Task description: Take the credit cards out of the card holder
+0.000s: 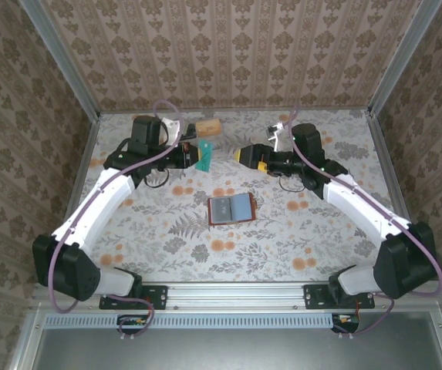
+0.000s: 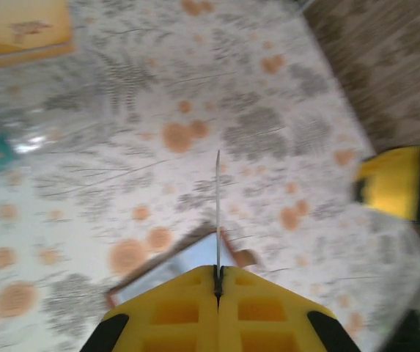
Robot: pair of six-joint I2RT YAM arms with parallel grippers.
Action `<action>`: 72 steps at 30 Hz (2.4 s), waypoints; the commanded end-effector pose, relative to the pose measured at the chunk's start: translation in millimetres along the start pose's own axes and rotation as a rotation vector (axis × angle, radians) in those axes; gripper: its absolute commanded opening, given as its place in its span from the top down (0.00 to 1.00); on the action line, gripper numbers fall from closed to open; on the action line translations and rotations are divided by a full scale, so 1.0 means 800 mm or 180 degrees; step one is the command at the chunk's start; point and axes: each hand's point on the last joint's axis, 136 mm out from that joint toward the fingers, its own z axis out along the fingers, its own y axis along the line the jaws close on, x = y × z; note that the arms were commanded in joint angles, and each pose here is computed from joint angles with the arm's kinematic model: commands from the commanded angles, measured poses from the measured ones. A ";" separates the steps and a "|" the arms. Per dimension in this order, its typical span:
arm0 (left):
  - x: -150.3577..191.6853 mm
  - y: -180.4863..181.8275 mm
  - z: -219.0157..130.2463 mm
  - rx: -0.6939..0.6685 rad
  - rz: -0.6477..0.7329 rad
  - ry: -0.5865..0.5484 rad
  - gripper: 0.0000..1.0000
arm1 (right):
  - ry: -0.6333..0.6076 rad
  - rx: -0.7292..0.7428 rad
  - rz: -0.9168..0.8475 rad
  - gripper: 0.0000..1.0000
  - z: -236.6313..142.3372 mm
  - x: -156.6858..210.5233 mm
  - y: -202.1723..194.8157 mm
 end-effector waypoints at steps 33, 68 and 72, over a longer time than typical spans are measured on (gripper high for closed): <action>0.021 0.184 0.129 -0.1225 0.4100 0.1103 1.00 | -0.0208 0.0388 -0.0117 0.00 -0.057 0.007 -0.028; 0.011 0.205 0.147 -0.1250 0.4262 0.1211 1.00 | -0.0137 0.0385 0.0001 0.00 -0.045 0.007 -0.037; 0.012 0.210 0.151 -0.1256 0.4280 0.1235 1.00 | -0.0143 0.0382 0.0002 0.00 -0.044 0.006 -0.037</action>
